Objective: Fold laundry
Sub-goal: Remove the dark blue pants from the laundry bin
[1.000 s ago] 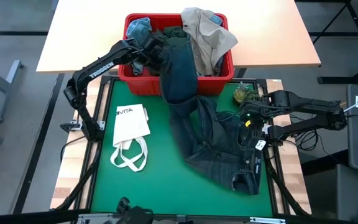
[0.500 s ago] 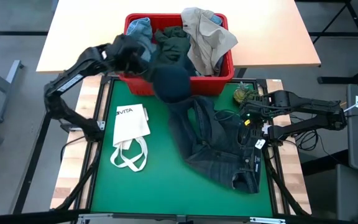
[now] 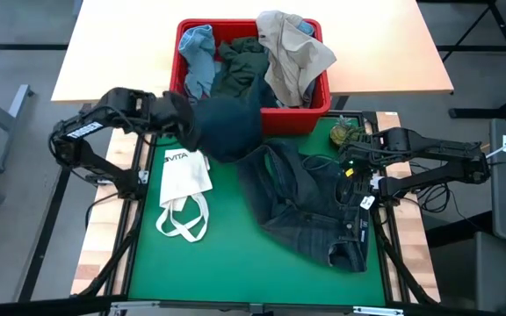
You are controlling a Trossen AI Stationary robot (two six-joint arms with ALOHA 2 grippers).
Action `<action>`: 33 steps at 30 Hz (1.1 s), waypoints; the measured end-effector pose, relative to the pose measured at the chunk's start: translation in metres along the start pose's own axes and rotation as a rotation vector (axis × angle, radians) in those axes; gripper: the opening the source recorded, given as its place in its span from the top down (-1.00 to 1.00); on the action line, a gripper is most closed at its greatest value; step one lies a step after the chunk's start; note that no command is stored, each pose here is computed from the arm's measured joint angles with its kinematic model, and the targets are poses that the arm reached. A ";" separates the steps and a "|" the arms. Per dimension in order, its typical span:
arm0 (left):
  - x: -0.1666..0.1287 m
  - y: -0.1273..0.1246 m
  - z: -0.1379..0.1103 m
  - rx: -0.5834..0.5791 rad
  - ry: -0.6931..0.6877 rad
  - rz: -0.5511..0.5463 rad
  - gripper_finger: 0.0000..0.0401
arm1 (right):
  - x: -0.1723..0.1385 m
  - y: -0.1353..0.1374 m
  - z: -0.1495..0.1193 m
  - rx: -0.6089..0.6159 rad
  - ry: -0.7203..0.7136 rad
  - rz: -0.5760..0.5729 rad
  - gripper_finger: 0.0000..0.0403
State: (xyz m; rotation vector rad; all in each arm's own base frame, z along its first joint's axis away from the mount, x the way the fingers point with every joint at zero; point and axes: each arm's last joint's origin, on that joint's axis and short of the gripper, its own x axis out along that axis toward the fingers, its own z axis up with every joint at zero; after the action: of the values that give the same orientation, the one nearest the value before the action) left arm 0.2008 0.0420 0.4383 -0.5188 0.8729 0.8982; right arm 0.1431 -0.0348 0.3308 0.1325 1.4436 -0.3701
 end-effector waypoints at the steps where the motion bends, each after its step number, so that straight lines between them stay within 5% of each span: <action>1: 0.001 -0.004 -0.002 0.002 0.000 -0.012 1.00 | 0.000 0.000 0.000 0.000 0.000 0.000 0.94; 14: 0.015 -0.026 -0.027 0.115 0.085 -0.013 0.87 | 0.000 0.000 0.000 -0.007 0.000 0.001 0.94; 25: 0.034 -0.018 -0.023 0.076 0.120 0.065 0.49 | 0.000 0.000 0.000 -0.008 0.001 0.009 0.94; 33: 0.037 -0.009 -0.016 0.062 0.124 0.082 0.42 | 0.000 0.000 0.000 -0.011 0.001 0.009 0.94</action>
State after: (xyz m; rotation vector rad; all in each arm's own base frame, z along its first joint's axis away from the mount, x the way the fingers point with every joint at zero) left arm 0.2136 0.0429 0.3986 -0.4918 1.0376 0.9177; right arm 0.1431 -0.0345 0.3307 0.1303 1.4457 -0.3546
